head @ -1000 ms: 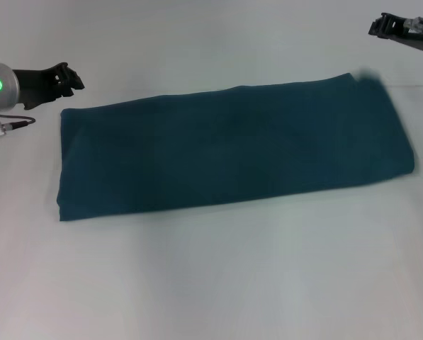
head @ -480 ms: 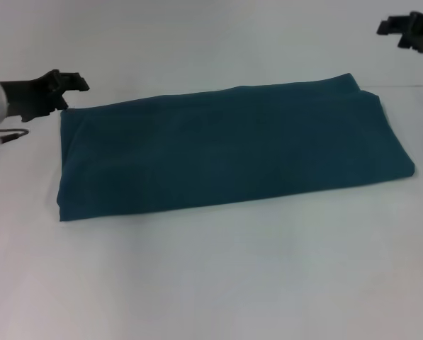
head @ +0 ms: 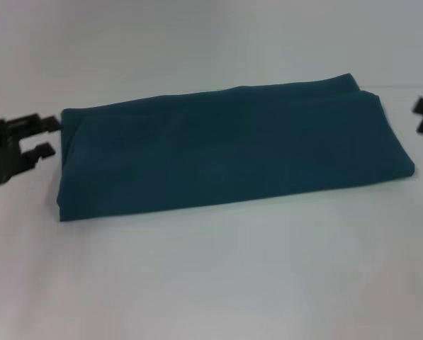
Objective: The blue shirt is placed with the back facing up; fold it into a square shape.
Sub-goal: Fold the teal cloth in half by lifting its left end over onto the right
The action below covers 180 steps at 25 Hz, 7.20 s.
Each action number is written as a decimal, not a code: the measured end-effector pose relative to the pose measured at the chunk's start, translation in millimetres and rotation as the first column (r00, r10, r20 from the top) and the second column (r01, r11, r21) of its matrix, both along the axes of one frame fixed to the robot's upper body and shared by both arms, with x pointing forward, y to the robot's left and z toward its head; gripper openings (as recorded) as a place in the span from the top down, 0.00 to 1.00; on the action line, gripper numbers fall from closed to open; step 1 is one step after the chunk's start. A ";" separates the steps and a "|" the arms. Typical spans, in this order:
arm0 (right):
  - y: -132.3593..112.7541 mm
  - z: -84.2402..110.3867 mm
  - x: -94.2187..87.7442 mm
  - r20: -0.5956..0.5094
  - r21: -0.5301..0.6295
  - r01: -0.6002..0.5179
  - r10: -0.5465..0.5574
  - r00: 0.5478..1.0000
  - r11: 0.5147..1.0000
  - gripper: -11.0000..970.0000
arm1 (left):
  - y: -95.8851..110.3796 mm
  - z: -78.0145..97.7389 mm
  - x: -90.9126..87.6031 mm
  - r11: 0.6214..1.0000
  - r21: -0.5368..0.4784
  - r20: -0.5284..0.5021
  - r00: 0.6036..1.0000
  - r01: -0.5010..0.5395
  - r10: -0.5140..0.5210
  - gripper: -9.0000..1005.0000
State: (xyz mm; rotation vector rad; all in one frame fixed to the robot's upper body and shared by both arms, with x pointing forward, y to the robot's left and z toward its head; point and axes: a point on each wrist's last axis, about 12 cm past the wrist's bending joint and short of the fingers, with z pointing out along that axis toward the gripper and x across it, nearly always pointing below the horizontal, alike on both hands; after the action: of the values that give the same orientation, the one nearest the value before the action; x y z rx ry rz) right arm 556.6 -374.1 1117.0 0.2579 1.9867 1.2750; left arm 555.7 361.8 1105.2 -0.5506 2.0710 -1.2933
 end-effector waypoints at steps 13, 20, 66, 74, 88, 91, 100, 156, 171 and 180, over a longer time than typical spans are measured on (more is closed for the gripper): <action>9.9 -9.4 -30.0 0.093 0.071 -0.128 0.121 0.988 0.989 0.28 | -2.0 -47.8 -50.2 0.977 -0.175 -0.191 0.978 -0.118 0.084 0.41; 11.8 -8.4 -27.3 0.117 0.052 -0.134 0.127 0.985 0.990 0.29 | -3.3 -59.6 -52.6 0.967 -0.181 -0.253 0.959 -0.180 0.131 0.41; 9.3 -12.5 -27.8 0.105 0.050 -0.102 0.096 0.990 0.994 0.29 | -18.4 -80.0 -41.3 0.959 -0.123 -0.316 0.926 -0.257 0.207 0.41; 9.7 -13.7 -28.4 0.101 0.056 -0.101 0.096 0.990 0.993 0.29 | -18.8 -80.1 -38.0 0.956 -0.121 -0.318 0.922 -0.269 0.219 0.41; 10.2 -14.2 -28.6 0.100 0.064 -0.099 0.093 0.991 0.993 0.29 | -16.2 -82.4 -40.4 0.948 -0.127 -0.328 0.914 -0.293 0.239 0.41; 10.1 -14.6 -28.9 0.098 0.063 -0.099 0.092 0.991 0.993 0.29 | -17.8 -83.7 -38.6 0.947 -0.123 -0.332 0.911 -0.298 0.243 0.41; 9.4 -15.4 -29.9 0.095 0.062 -0.097 0.091 0.991 0.993 0.29 | -24.7 -83.0 -30.2 0.951 -0.115 -0.328 0.915 -0.286 0.235 0.41; 6.2 -24.7 -39.9 0.084 0.067 -0.075 0.069 0.994 0.995 0.29 | -65.2 -71.3 17.5 0.984 -0.030 -0.255 0.953 -0.176 0.163 0.41; 5.7 -23.2 -38.7 0.090 0.070 -0.071 0.065 0.994 0.995 0.29 | -51.1 -77.2 3.0 0.971 -0.054 -0.242 0.946 -0.233 0.214 0.42; 5.6 -22.5 -37.3 0.090 0.070 -0.069 0.063 0.994 0.995 0.29 | -43.4 -71.2 -11.5 0.964 -0.146 -0.180 0.964 -0.221 0.194 0.42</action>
State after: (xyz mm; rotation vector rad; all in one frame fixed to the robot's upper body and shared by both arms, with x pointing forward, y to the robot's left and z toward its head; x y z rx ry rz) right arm 519.2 -368.6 1094.5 0.1690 1.8903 1.3793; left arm 544.3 318.4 1034.0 -0.9521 1.9818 -1.3395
